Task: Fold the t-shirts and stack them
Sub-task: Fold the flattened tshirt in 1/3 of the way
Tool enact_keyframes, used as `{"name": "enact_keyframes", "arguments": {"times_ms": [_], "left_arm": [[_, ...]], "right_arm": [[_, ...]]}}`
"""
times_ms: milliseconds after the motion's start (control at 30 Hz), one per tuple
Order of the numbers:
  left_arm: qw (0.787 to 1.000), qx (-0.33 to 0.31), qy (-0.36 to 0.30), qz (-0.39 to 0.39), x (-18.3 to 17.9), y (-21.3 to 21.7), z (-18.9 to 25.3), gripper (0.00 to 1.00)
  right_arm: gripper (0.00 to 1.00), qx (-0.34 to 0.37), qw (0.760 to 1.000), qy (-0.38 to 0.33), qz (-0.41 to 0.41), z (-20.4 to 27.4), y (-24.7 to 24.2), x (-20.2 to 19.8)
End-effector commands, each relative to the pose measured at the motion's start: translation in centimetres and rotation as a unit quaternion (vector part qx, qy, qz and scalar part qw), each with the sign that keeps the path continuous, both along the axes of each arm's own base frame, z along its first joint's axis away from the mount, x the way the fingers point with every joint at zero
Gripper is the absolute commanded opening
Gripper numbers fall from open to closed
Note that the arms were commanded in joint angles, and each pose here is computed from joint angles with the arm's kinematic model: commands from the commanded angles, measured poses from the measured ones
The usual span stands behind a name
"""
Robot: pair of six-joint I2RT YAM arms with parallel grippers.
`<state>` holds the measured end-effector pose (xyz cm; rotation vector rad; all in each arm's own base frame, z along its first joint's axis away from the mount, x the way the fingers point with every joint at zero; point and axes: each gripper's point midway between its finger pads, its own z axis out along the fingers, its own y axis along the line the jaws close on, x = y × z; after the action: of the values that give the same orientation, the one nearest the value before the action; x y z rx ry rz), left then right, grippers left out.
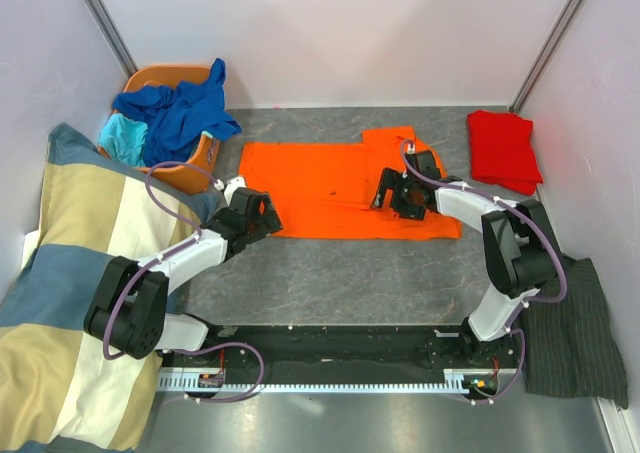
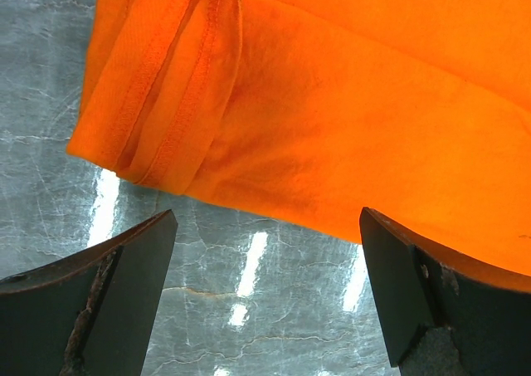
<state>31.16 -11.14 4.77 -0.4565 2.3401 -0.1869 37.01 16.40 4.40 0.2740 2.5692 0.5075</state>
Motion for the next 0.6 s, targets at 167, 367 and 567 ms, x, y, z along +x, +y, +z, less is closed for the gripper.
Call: {"name": "enact_keyframes", "arguments": {"times_ms": [167, 367, 567], "left_arm": [[1.000, 0.004, -0.016, 0.010, 0.6, 0.2, 1.0, 1.00], [1.000, 0.005, -0.016, 0.010, 0.5, 0.2, 1.0, 1.00], [1.000, 0.008, -0.018, 0.011, 0.5, 0.4, 1.3, 1.00]], "right_arm": [[0.98, 0.026, 0.999, -0.034, 0.001, 1.8, 1.6, 2.4], [0.98, 0.024, 0.999, -0.041, 0.004, 2.0, 1.9, 3.4], [0.98, 0.026, 0.999, -0.047, 0.011, 1.9, 2.7, 5.3]]}}
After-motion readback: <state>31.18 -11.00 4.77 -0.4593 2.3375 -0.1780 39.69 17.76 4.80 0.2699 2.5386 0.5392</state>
